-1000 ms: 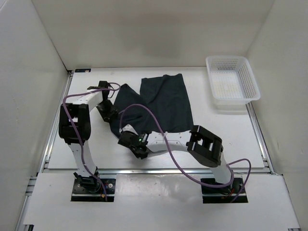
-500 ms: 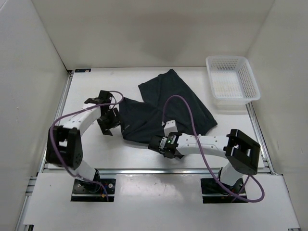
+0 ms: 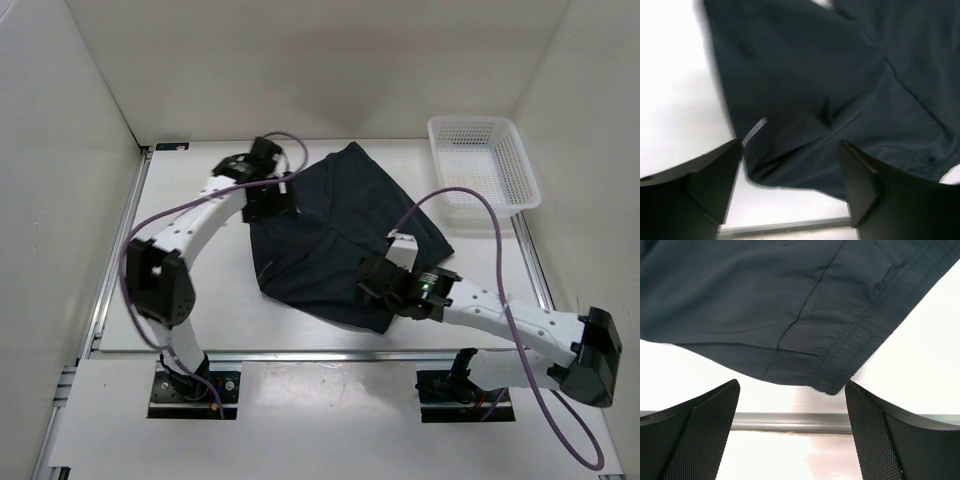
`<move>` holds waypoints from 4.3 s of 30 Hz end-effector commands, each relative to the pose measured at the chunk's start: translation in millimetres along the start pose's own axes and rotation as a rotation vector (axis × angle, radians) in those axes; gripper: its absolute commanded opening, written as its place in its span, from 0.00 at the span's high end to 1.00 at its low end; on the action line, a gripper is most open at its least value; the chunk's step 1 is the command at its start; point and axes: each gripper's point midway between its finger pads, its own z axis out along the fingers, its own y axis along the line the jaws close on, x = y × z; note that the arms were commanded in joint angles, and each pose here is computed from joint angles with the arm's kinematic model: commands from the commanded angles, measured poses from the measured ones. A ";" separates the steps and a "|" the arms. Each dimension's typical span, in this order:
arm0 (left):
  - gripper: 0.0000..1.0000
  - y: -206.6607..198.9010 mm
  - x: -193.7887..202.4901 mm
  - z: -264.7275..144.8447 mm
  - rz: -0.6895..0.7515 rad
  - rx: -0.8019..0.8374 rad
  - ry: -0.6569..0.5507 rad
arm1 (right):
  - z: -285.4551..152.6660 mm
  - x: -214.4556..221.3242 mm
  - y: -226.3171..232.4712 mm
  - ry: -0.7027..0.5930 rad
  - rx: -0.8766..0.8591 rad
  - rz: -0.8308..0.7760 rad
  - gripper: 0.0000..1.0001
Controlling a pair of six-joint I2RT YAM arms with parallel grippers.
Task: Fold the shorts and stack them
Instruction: Flatten the shorts out
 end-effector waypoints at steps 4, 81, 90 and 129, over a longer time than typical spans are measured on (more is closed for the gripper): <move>0.03 -50.2 41.6 39.2 0.245 -0.095 0.137 | 0.3 0.5 7.3 0.161 -0.208 0.298 0.09; 0.90 64.2 -123.2 -145.9 -0.289 0.214 -0.334 | -43.9 -270.0 23.1 -0.267 -0.464 0.114 1.00; 0.90 87.1 -106.8 -114.9 -0.314 0.116 -0.278 | 26.9 -80.9 153.4 0.079 -0.448 -0.309 0.39; 0.90 167.2 -85.7 -95.9 -0.372 -0.050 -0.190 | 152.4 15.6 191.0 0.156 -0.082 -0.534 1.00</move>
